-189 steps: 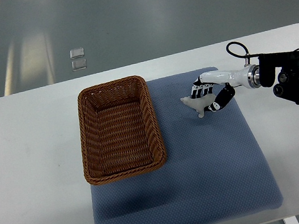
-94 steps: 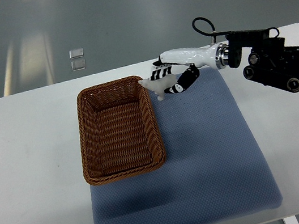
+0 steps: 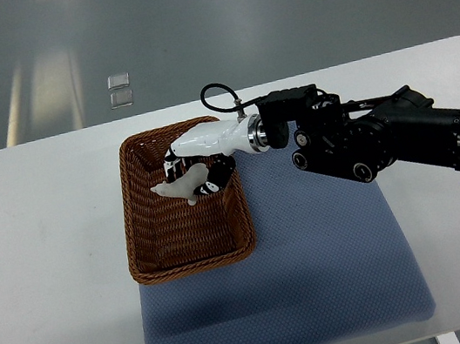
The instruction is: Place white bear in brown basket with right hand
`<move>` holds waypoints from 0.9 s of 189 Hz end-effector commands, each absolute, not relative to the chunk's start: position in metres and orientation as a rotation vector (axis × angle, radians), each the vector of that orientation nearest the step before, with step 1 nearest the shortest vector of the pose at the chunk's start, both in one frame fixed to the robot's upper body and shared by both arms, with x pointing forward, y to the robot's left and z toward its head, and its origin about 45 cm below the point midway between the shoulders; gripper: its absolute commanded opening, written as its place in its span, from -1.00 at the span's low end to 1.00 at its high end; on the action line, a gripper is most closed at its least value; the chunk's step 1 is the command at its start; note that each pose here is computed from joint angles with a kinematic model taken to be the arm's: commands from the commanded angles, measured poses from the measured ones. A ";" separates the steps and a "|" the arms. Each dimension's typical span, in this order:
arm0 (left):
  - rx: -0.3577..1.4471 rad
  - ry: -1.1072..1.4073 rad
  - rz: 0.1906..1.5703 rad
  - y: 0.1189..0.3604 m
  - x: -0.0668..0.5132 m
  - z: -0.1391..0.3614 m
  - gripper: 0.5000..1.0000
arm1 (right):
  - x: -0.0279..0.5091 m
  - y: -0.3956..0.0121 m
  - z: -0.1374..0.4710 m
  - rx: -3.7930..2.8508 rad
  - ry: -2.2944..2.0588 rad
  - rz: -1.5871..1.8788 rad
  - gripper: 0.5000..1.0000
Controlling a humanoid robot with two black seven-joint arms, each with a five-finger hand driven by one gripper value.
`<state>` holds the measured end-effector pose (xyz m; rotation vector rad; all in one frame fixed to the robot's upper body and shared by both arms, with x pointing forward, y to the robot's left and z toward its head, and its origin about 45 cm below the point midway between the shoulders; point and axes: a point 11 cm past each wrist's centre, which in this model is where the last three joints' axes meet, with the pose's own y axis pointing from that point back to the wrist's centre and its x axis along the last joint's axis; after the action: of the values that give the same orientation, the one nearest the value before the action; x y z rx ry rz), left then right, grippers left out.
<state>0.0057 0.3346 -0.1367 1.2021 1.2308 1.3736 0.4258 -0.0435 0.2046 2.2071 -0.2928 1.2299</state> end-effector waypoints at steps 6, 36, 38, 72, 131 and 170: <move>1.203 1.231 1.374 0.335 0.005 -0.137 1.00 | 0.428 -0.043 0.207 2.224 -0.380 1.246 0.78; 1.203 1.231 1.374 0.335 0.005 -0.137 1.00 | 0.437 -0.042 0.225 2.283 -0.556 1.240 0.78; 1.202 1.231 1.373 0.334 0.006 -0.137 1.00 | 0.438 -0.042 0.227 2.296 -0.573 1.227 0.78; 1.201 1.230 1.373 0.334 0.006 -0.137 1.00 | 0.476 -0.102 0.271 2.542 -0.963 0.727 0.78; 1.201 1.230 1.373 0.334 0.006 -0.137 1.00 | 0.453 -0.210 0.174 2.597 -1.549 -0.450 0.78; 1.203 1.231 1.374 0.335 0.005 -0.137 1.00 | 0.447 -0.211 0.162 2.589 -1.592 -0.540 0.78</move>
<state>0.0058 0.3345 -0.1367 1.2020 1.2306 1.3737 0.4475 -0.2107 0.1635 2.5905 -1.5793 -0.5212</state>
